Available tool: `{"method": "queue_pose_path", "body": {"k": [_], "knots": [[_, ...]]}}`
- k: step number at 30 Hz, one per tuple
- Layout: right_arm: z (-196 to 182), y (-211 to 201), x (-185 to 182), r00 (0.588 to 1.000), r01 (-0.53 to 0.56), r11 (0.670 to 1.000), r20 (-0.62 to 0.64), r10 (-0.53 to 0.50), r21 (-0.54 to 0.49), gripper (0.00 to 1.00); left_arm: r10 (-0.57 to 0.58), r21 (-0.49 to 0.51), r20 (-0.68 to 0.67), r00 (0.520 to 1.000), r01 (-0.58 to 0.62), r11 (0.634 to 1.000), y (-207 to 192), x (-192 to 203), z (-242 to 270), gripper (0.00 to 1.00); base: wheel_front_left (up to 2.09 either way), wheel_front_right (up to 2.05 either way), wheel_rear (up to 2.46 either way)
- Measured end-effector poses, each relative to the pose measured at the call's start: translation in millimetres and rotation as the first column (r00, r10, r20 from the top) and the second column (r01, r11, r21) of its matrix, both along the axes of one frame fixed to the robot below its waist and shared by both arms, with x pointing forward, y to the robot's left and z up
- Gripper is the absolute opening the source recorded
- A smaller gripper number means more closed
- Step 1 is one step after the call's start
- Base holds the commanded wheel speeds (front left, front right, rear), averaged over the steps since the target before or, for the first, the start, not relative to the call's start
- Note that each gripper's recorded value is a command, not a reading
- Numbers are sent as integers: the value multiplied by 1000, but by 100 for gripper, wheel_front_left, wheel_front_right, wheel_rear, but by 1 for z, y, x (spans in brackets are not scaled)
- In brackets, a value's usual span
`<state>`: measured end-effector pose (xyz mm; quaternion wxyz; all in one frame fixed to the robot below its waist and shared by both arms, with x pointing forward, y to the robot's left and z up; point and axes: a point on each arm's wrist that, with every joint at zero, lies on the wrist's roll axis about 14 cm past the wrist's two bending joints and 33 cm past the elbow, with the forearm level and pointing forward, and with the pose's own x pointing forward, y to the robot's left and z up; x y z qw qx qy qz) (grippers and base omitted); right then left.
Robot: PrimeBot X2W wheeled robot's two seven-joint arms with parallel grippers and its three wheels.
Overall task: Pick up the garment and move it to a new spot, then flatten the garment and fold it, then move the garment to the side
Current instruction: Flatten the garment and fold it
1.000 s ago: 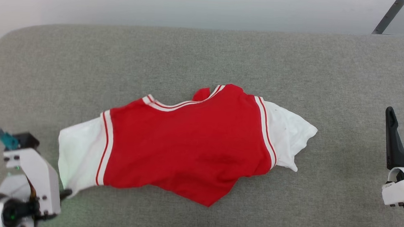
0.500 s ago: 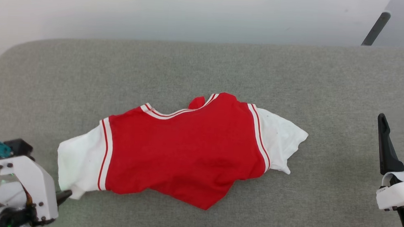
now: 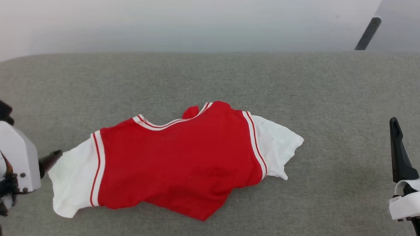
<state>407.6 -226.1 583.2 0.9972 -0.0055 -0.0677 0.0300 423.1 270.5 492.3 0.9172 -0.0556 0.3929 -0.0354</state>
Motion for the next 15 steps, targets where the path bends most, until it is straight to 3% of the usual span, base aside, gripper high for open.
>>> {"method": "queue_pose_path", "body": {"k": [15], "knots": [[-17,-18,3,997,52,998,-51,-53,-17,100,-31,88,-220,975,51,995,15,23,-71,100,0,0,0]]}}
